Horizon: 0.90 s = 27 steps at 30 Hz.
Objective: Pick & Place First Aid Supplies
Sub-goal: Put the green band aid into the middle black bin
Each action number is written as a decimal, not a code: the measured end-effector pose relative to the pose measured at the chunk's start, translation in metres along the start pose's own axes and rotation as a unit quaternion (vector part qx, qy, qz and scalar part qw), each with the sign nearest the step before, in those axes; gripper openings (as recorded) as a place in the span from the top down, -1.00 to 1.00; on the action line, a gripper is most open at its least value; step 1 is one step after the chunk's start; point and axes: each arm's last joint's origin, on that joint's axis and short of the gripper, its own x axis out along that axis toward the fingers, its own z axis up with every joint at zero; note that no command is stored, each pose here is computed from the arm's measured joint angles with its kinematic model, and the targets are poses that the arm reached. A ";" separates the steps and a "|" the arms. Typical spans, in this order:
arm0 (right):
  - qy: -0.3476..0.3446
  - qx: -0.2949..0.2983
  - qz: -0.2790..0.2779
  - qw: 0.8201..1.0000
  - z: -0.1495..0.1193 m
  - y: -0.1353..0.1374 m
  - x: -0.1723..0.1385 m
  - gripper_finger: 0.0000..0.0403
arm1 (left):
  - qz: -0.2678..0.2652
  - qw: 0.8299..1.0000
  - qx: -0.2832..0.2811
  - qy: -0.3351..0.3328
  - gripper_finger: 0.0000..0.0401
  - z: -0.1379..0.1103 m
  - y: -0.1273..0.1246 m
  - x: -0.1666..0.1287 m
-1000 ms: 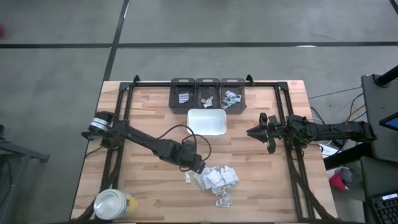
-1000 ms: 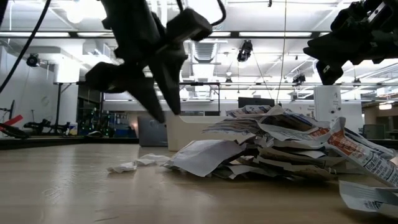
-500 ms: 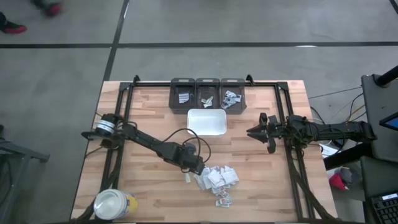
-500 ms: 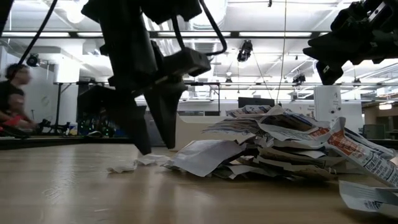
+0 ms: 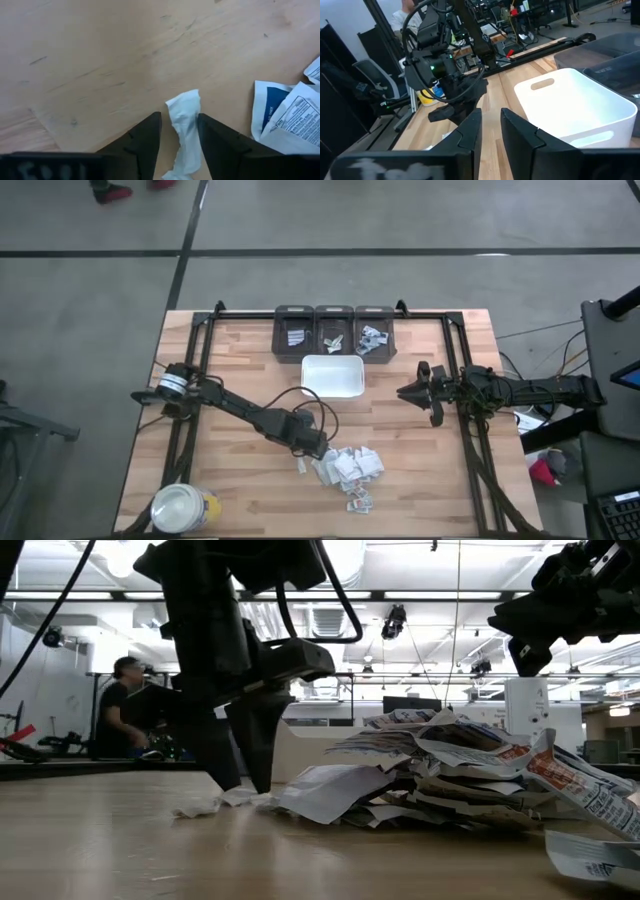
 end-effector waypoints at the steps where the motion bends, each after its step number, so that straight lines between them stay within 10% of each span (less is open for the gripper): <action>1: 0.000 0.000 0.000 1.000 0.000 0.000 0.000 0.64 | 0.001 1.000 0.000 0.000 0.28 0.000 0.000 0.000; 27: 0.000 -0.002 0.000 1.000 0.000 0.000 0.000 0.66 | 0.027 0.999 0.029 -0.024 0.68 0.008 -0.006 -0.013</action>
